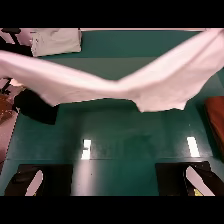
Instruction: Fold the shirts.
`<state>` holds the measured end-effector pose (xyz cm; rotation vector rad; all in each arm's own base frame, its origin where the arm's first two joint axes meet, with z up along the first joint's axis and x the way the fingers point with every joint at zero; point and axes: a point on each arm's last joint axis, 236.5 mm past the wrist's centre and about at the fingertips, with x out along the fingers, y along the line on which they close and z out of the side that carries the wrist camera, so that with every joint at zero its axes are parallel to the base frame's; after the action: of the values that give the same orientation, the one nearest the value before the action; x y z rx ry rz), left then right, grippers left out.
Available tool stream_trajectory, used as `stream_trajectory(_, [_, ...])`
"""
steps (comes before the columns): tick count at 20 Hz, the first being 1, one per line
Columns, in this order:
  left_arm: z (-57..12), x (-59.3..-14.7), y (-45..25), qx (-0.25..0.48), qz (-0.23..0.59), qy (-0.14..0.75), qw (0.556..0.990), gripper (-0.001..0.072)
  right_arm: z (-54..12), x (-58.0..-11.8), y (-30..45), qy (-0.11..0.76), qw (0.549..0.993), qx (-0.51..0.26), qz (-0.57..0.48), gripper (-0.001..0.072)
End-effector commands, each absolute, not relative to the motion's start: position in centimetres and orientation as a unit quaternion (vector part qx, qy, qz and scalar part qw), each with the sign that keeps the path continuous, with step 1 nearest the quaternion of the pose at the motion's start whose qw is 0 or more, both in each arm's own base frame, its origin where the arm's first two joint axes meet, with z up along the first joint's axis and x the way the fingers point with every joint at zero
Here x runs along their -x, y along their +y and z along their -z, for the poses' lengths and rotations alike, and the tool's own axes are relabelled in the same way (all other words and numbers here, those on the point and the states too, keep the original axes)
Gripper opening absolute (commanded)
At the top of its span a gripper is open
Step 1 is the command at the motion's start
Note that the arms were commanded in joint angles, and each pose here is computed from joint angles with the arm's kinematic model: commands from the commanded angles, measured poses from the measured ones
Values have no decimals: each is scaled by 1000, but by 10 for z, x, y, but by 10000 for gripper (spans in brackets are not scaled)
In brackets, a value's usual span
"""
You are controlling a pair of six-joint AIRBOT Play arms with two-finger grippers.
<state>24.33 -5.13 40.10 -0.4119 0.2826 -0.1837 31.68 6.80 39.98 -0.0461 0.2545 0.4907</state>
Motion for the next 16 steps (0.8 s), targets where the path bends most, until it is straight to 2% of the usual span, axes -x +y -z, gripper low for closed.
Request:
stream_trajectory(1, [-525, -167, -52, 213, 96, -37, 972, 26, -520, -264, 87, -10, 967, 104, -230, 17])
stream_trajectory(4, [-572, -121, -69, 227, 136, -103, 959, 26, -581, -229, 96, -103, 965, 114, -212, 17])
stream_trajectory(5, [-573, -124, -68, 228, 134, -101, 959, 25, -585, -228, 93, -106, 968, 99, -207, 17])
stream_trajectory(7, [-537, -163, -55, 234, 100, -26, 967, 26, -554, -263, 63, -45, 985, 15, -164, 17])
stream_trajectory(10, [-424, -264, -44, 253, 70, 177, 949, 27, -416, -336, 22, 147, 976, -103, -123, 17])
stream_trajectory(13, [-300, -346, -59, 276, 96, 326, 899, 27, -256, -373, 19, 338, 909, -206, -127, 18])
stream_trajectory(16, [-179, -398, -76, 294, 83, 411, 859, 27, -132, -391, 34, 474, 834, -250, -135, 18])
